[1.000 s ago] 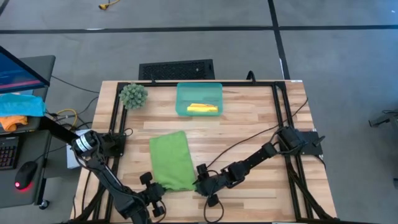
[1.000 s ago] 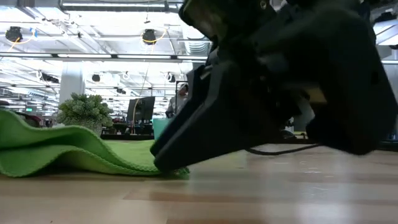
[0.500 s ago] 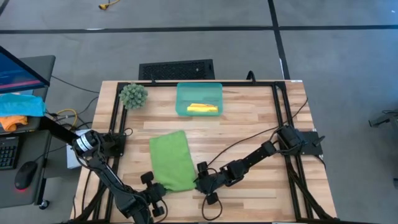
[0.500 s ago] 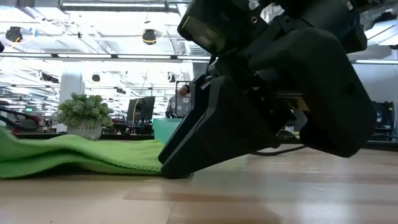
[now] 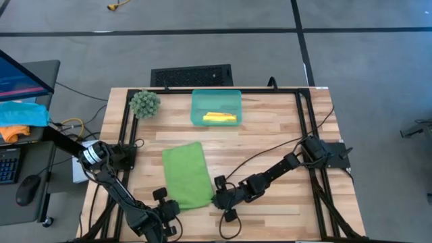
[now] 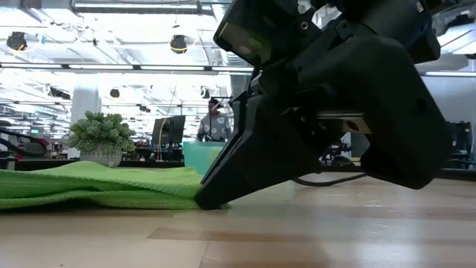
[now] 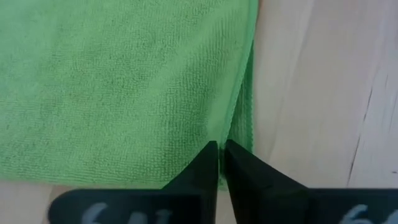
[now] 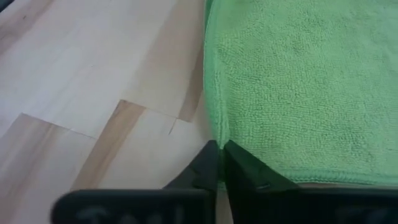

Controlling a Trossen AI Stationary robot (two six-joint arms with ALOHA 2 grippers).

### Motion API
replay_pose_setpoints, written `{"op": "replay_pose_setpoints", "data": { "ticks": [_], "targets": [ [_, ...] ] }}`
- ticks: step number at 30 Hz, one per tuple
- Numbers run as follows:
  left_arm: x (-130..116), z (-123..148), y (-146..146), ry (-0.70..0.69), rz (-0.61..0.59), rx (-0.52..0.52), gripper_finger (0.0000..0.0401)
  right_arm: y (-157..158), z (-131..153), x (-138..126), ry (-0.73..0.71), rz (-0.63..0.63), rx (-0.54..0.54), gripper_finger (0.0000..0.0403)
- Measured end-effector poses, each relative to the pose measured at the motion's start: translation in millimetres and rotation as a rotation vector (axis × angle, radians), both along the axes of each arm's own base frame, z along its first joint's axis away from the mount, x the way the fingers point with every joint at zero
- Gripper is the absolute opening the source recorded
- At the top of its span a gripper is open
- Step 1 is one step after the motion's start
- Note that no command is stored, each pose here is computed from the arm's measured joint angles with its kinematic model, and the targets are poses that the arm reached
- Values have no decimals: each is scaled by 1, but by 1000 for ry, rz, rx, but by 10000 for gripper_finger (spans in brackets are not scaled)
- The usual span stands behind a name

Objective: Roll microfiber towels into tight, uniform cylinder then place into a basket
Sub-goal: Fold the green microfiber cloth

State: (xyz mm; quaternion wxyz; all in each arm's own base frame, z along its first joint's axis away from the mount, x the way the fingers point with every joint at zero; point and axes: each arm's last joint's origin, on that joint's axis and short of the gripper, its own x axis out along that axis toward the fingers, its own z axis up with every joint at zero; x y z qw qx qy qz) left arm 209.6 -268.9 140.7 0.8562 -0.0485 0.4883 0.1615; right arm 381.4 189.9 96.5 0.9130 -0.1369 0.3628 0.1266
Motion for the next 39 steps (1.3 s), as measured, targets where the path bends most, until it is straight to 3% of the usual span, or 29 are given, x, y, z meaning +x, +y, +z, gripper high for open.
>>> {"op": "replay_pose_setpoints", "data": {
  "ticks": [5,13,18,27,39],
  "targets": [
    [-1,0,0,25,-17,-7,69,-1,0,0,-1,-5,-5,9],
    [-2,-1,-1,71,-27,-38,164,-1,0,0,2,-18,8,25],
    [-2,-2,-1,127,-30,-71,203,-2,-1,1,4,-18,9,13],
    [0,-2,-1,104,-111,-8,215,-3,-1,1,4,-18,11,23],
    [2,-11,0,50,-140,-37,215,-3,-1,1,6,-16,14,18]
  ]
}}
